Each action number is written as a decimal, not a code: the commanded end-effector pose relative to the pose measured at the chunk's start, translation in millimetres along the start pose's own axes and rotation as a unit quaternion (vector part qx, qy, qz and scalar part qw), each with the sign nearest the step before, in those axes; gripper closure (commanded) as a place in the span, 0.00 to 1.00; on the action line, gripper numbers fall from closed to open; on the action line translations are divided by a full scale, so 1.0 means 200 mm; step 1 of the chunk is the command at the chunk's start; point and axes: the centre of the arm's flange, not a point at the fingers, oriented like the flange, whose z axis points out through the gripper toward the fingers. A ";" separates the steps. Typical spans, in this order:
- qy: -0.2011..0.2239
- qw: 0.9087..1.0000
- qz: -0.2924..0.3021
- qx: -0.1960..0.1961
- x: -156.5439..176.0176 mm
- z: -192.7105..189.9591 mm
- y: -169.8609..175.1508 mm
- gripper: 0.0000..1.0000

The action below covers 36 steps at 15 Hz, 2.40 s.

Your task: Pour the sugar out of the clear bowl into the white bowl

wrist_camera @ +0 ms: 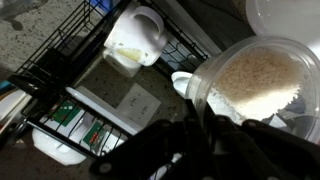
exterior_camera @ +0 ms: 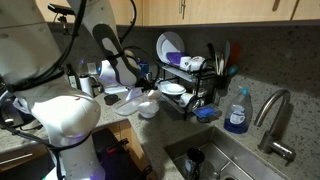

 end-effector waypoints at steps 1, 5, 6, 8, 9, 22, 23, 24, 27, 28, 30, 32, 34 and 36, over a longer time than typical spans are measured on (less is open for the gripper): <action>0.030 0.999 0.014 -0.026 -0.02 -0.12 0.02 0.98; 0.035 0.998 0.012 -0.043 -0.05 -0.14 -0.01 0.98; 0.037 0.998 0.012 -0.046 -0.04 -0.14 -0.02 0.98; 0.041 0.998 0.012 -0.055 -0.02 -0.12 -0.04 0.98; 0.042 0.997 0.009 -0.060 -0.02 -0.12 -0.05 0.98; 0.034 0.996 -0.031 -0.079 -0.09 -0.06 -0.14 0.98; 0.034 0.996 -0.033 -0.081 -0.09 -0.05 -0.14 0.98; 0.033 0.995 -0.036 -0.083 -0.10 -0.05 -0.14 0.98; 0.033 0.995 -0.041 -0.089 -0.11 -0.04 -0.14 0.98; 0.034 0.994 -0.044 -0.093 -0.11 -0.04 -0.14 0.98; 0.037 0.993 -0.053 -0.101 -0.10 -0.04 -0.16 0.98; 0.040 0.991 -0.062 -0.112 -0.10 -0.05 -0.18 0.98; 0.041 0.990 -0.069 -0.116 -0.10 -0.05 -0.19 0.98; 0.042 0.990 -0.074 -0.116 -0.11 -0.06 -0.21 0.98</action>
